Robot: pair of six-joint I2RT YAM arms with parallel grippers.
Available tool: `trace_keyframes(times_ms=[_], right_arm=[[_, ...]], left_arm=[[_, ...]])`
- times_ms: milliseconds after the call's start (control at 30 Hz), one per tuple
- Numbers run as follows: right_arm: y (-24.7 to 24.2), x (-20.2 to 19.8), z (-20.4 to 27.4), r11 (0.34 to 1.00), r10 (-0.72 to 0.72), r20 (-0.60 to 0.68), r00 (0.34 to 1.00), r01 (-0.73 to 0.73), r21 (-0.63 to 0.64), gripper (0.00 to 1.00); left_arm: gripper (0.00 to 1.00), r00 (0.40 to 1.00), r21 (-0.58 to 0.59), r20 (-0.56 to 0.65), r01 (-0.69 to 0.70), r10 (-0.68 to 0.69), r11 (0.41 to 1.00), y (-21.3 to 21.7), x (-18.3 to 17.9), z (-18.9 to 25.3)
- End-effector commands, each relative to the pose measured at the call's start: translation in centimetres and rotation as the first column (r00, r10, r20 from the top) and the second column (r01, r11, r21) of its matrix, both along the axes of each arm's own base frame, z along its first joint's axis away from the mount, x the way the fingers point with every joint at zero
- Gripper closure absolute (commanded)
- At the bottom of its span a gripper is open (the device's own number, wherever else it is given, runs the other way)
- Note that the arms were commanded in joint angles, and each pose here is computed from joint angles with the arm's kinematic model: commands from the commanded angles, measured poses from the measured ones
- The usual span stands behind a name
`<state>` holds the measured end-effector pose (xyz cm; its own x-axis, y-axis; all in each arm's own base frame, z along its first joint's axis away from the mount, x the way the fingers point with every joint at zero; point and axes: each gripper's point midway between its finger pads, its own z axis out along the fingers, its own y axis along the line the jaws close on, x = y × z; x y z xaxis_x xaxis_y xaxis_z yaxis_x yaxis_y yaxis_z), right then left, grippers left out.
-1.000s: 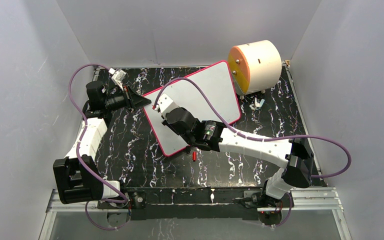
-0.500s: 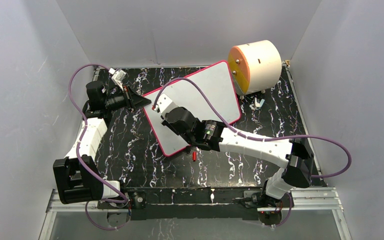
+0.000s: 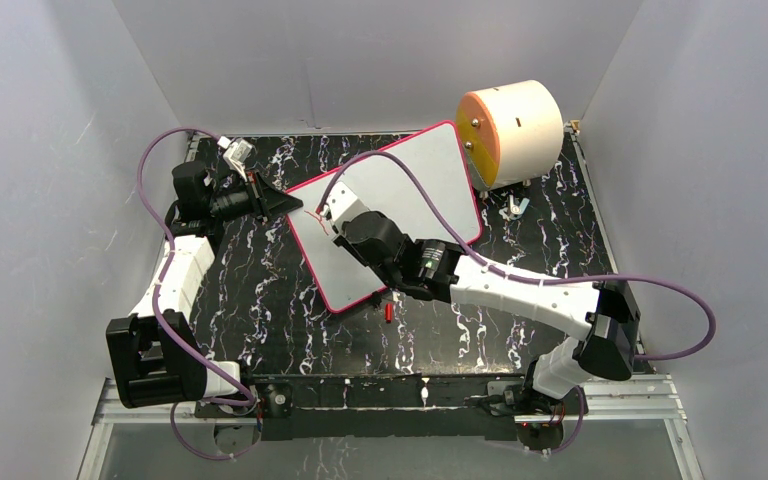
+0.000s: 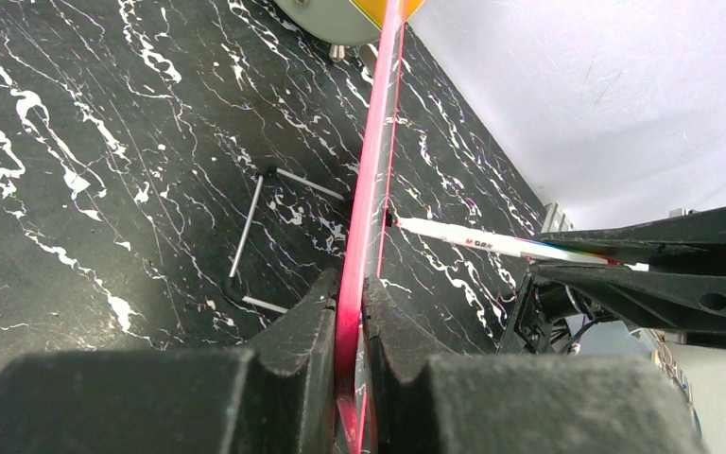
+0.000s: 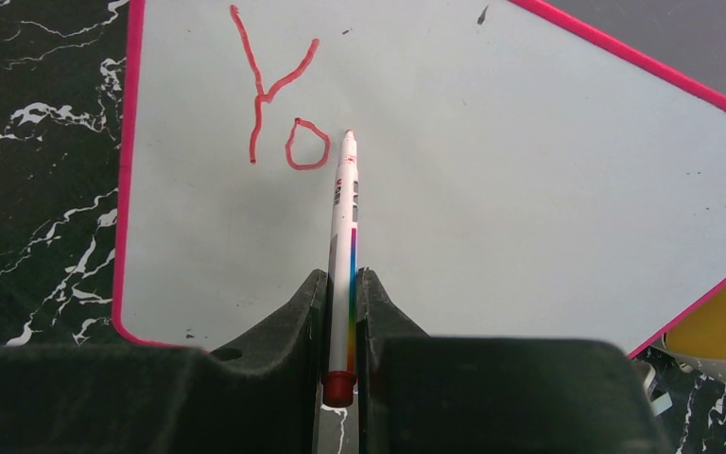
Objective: Write a sentence on the whiteboard
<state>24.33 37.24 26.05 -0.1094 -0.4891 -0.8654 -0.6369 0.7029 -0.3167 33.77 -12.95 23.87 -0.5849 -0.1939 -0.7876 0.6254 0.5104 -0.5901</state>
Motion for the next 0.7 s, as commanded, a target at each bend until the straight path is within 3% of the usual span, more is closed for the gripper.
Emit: trace_keyframes(times_ms=[0,667], right_arm=[[-0.22,0.74,1.82,0.998,-0.030,0.034,0.999,0.028,0.059,1.00],[0.63,1.11,0.96,0.999,-0.013,0.016,1.000,0.012,0.053,1.00]], left_arm=[[1.00,0.999,0.035,-0.032,-0.033,0.035,0.999,0.25,0.45,-1.06],[1.00,0.999,0.034,-0.033,-0.032,0.033,0.999,0.24,0.44,-1.10]])
